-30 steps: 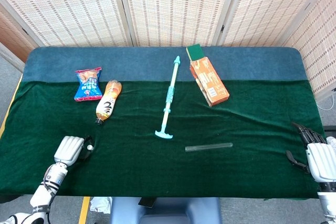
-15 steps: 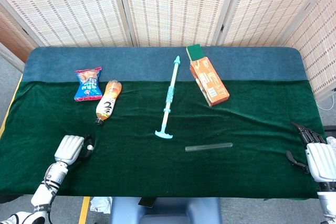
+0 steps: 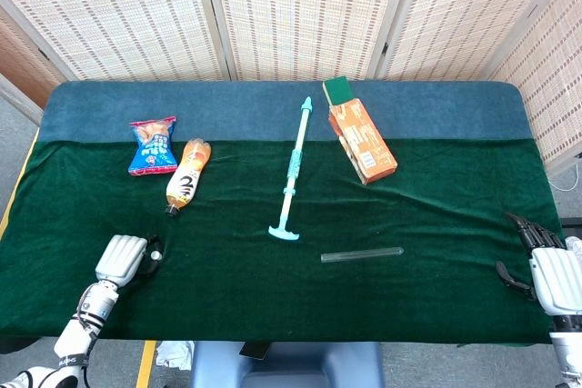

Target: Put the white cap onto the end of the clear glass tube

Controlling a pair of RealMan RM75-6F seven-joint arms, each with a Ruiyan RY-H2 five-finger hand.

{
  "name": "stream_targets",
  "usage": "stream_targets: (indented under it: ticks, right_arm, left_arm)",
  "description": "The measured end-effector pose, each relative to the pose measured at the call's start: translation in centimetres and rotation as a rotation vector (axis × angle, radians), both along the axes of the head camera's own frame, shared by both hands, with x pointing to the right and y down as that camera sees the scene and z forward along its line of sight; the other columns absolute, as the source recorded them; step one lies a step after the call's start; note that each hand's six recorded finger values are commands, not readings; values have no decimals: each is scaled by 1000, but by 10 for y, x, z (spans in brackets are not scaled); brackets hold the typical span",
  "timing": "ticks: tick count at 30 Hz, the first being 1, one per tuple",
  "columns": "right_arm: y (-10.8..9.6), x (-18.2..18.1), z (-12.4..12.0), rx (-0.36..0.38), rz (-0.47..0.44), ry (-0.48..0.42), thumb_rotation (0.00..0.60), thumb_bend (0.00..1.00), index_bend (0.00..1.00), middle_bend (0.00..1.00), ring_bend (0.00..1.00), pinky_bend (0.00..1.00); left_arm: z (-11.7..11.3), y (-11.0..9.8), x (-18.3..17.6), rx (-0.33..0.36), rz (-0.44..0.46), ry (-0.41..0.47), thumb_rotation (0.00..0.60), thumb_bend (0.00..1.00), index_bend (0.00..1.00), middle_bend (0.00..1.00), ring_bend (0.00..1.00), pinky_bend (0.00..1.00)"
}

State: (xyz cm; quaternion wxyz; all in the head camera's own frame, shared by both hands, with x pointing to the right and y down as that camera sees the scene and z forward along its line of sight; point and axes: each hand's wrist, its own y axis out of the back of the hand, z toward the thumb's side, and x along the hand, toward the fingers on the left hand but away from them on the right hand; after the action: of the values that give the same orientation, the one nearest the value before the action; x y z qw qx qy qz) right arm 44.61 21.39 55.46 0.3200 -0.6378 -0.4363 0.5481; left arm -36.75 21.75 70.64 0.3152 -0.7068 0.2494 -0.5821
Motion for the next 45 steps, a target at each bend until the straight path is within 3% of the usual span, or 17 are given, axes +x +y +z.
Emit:
stream_targets:
  ticks: [18, 28, 33, 38, 40, 45]
  right_arm:
    - [-1, -2, 1, -7, -1, 4, 600, 406, 112, 215, 190, 221]
    - [-1, -6, 1, -15, -14, 1, 600, 407, 112, 247, 240, 232]
    - [-3, -16, 1, -29, -42, -3, 600, 406, 139, 359, 375, 391]
    - [-13, -45, 9, -45, -137, 7, 600, 365, 275, 558, 721, 719]
    - [-18, -60, 15, -61, -181, 4, 600, 360, 349, 680, 844, 847]
    - [-28, -93, 39, -106, -263, -8, 600, 354, 408, 883, 952, 994]
  left_arm:
    - [4, -3, -1, 4, 3, -5, 600, 431, 525, 1000, 913, 836]
    - [-1, -8, -2, 28, -1, 19, 600, 532, 591, 1000, 918, 836]
    - [-11, -13, -2, 49, -19, 51, 600, 540, 596, 1000, 918, 836]
    - [-36, -23, -4, 85, -65, 127, 600, 540, 597, 1000, 919, 836]
    - [-47, -27, -6, 108, -73, 144, 600, 540, 598, 1000, 919, 836]
    - [-64, -26, -7, 133, -84, 176, 600, 541, 598, 1000, 918, 836]
